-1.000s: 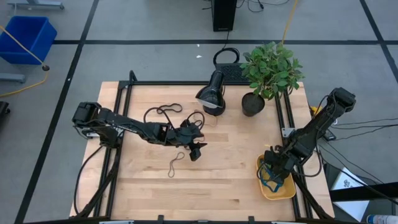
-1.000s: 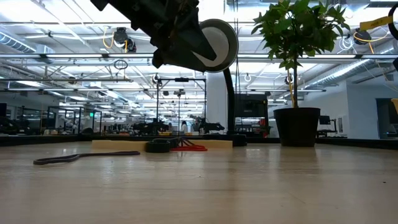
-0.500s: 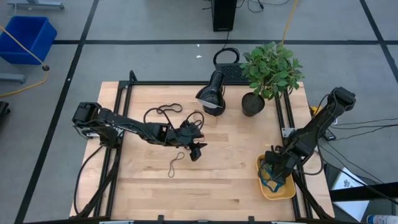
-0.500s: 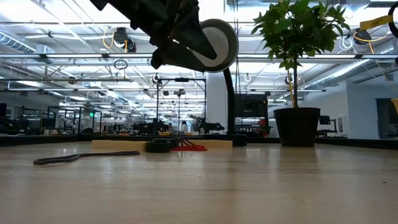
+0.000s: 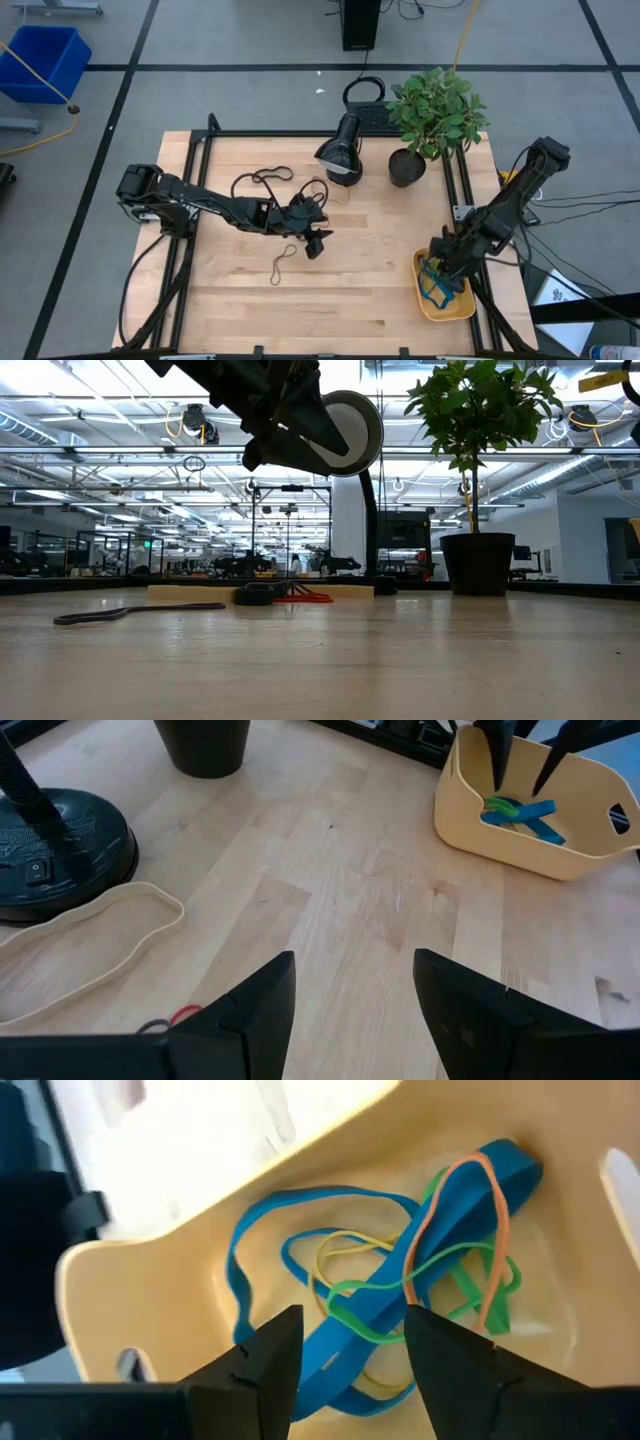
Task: Pick and place rubber bands into bin
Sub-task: Put the violet rubber band into the yellow bin
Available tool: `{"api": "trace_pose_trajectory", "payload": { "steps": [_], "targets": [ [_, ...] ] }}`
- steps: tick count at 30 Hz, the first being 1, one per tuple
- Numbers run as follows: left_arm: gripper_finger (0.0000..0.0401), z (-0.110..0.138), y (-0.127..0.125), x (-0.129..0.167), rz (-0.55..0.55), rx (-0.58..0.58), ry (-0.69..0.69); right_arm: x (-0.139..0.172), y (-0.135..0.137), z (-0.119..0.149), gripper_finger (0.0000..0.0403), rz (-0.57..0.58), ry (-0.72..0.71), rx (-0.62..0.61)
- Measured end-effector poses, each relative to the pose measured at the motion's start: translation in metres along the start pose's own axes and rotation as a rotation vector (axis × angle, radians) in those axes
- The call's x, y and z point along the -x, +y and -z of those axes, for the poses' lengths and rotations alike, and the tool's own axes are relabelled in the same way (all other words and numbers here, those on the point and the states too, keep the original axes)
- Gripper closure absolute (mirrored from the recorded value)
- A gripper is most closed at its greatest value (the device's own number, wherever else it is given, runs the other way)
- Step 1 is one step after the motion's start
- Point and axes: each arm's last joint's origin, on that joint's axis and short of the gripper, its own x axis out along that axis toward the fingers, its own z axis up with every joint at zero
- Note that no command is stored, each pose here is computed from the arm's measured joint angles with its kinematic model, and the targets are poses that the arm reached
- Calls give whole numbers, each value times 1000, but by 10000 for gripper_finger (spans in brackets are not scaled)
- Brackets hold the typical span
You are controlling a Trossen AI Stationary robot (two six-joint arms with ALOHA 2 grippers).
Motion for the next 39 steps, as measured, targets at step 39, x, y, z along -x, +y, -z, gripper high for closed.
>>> {"api": "trace_pose_trajectory", "payload": {
  "steps": [39],
  "targets": [
    [190, 67, -2, 29, -235, 142, 602, 61, 37, -76, 238, 51, -884, 471]
  ]
}}
